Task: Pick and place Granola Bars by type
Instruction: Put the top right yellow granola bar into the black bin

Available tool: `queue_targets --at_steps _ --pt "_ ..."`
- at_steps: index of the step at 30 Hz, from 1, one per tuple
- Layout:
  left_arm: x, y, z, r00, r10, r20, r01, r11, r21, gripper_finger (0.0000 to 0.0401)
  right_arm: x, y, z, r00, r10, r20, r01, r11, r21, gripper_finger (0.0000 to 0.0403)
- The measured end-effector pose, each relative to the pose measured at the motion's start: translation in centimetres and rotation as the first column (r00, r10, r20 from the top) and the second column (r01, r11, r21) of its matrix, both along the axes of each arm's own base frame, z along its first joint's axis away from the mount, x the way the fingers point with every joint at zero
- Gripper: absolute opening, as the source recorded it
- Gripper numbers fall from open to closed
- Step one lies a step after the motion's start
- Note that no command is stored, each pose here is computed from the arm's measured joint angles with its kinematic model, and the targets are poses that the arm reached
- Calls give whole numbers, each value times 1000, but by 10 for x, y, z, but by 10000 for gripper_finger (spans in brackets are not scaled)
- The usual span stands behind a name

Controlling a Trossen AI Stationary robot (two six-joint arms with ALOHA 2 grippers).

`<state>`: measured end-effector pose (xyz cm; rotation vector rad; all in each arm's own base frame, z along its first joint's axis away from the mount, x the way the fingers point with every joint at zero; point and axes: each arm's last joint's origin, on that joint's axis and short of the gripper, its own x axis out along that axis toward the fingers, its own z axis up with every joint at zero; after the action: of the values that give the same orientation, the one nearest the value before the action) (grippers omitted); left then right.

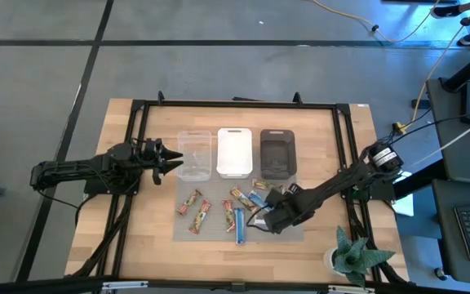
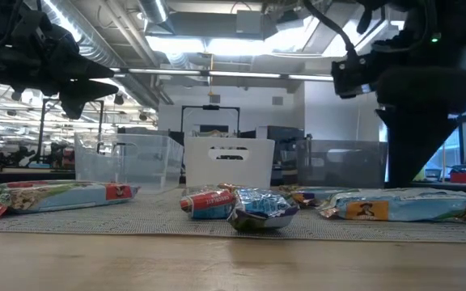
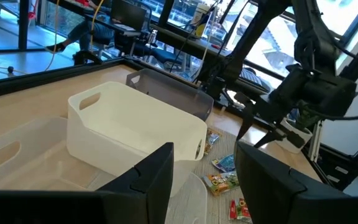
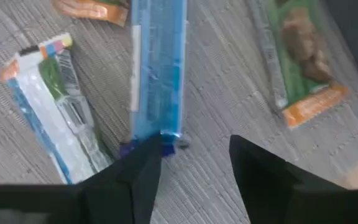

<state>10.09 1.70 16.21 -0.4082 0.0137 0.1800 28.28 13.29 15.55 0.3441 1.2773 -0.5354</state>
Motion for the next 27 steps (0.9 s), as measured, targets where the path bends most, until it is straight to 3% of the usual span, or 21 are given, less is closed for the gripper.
queue_targets --at_steps 5,10,18,23,27 --pt "0 0 0 1000 0 -2 0 1000 0 162 -9 -8 16 999 10 39 -10 1000 -6 178" --pt "0 0 -1 1000 0 -8 0 1000 -1 162 -28 -20 39 990 13 140 -1 996 -86 172" --pt "0 0 -1 1000 0 -8 0 1000 -1 162 -45 -30 50 969 -111 220 110 994 16 173" --pt "0 0 -1 1000 0 -6 0 1000 -1 162 -46 -32 49 970 -122 209 124 992 5 173" --pt "0 0 -1 1000 0 -7 0 1000 -1 162 -47 -38 48 959 -209 190 210 978 14 176"
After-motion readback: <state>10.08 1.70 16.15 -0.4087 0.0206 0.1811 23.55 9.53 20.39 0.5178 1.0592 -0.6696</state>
